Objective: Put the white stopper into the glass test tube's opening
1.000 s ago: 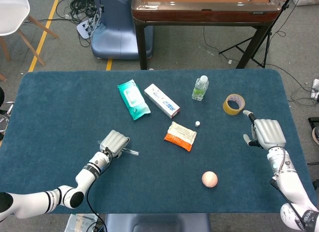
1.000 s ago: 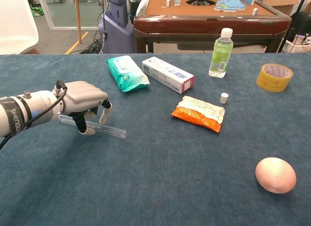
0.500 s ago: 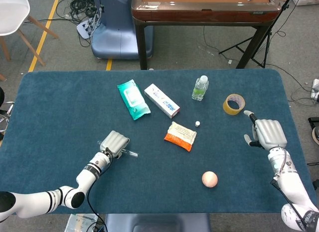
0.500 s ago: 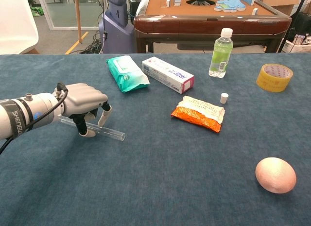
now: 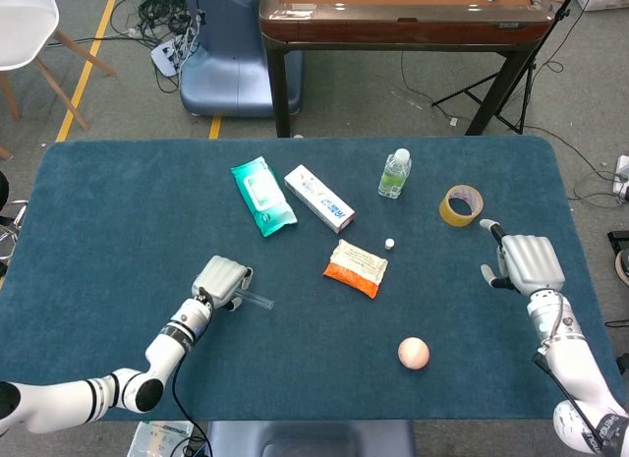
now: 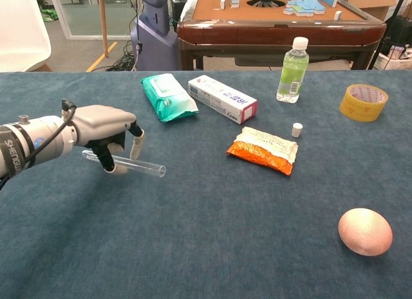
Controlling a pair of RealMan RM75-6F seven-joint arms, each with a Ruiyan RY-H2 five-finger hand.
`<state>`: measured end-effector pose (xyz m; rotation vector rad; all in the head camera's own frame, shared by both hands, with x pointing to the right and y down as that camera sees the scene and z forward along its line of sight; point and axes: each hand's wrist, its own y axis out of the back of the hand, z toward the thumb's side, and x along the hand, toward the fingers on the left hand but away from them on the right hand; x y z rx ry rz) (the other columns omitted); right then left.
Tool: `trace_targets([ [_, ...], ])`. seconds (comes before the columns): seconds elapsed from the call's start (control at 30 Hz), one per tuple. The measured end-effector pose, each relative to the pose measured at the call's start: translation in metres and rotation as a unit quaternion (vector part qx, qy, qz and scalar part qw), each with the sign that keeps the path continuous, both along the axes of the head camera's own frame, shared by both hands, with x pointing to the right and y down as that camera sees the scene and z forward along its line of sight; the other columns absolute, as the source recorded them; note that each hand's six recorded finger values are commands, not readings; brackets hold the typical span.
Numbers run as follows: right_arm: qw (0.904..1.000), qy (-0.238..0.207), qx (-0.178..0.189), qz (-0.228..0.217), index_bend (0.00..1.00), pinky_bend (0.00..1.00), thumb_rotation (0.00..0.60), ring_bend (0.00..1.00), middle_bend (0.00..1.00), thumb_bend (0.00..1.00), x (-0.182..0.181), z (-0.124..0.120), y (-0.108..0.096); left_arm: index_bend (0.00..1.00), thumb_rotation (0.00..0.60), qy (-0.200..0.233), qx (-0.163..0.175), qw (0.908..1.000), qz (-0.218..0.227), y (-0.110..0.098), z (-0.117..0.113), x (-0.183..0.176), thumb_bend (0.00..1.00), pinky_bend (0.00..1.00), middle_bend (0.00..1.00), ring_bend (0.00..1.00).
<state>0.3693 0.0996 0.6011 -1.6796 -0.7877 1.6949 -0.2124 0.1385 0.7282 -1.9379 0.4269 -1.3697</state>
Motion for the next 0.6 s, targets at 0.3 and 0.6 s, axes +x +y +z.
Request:
trace_targets([
  [0.3,0.9994,0.001,0.000,-0.036,0.32,1.00,0.600,0.89,0.84,0.35,-0.028,0.015,-0.012,0.67,0.600,0.038,0.002,0.9971,-0.066,-0.007,-0.038,-0.019,0.27,1.00,1.00,1.00],
  [0.6,0.9981,0.005,-0.013,-0.059,0.38,1.00,0.600,0.94,0.89,0.35,-0.062,0.050,-0.028,0.67,0.600,0.052,0.016,0.9925,-0.109,-0.002,-0.078,-0.049,0.27,1.00,1.00,1.00],
])
